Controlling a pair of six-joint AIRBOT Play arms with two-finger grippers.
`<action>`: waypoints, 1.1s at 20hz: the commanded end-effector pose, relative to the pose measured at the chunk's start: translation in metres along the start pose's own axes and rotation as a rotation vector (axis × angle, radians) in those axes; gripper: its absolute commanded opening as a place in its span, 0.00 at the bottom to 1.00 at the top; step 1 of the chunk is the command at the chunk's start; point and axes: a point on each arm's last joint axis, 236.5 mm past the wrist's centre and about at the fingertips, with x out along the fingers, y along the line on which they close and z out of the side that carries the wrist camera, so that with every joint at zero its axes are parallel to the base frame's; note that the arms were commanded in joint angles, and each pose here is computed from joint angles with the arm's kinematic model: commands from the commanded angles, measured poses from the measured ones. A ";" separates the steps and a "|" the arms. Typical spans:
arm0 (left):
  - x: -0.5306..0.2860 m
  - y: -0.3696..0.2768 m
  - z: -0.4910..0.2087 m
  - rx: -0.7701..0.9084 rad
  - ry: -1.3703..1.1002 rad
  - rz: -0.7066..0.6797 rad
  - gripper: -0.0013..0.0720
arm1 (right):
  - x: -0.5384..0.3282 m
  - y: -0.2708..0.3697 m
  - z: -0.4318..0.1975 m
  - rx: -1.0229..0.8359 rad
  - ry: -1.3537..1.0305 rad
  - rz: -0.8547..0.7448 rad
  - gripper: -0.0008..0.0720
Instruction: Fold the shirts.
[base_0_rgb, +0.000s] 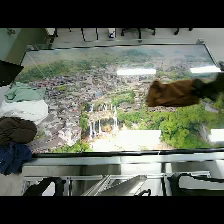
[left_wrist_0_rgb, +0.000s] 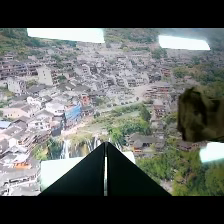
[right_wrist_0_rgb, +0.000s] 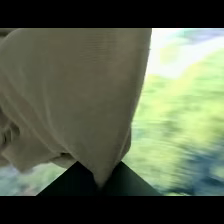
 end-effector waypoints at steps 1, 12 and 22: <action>0.000 0.001 0.000 -0.001 -0.002 0.001 0.04 | -0.045 -0.137 -0.012 0.281 -0.049 -0.205 0.03; 0.000 0.000 0.000 -0.001 0.000 0.000 0.04 | 0.029 -0.232 -0.161 0.496 0.139 -0.309 0.04; 0.000 0.000 0.000 -0.002 0.000 0.000 0.04 | 0.025 -0.200 -0.132 0.504 0.100 -0.161 0.92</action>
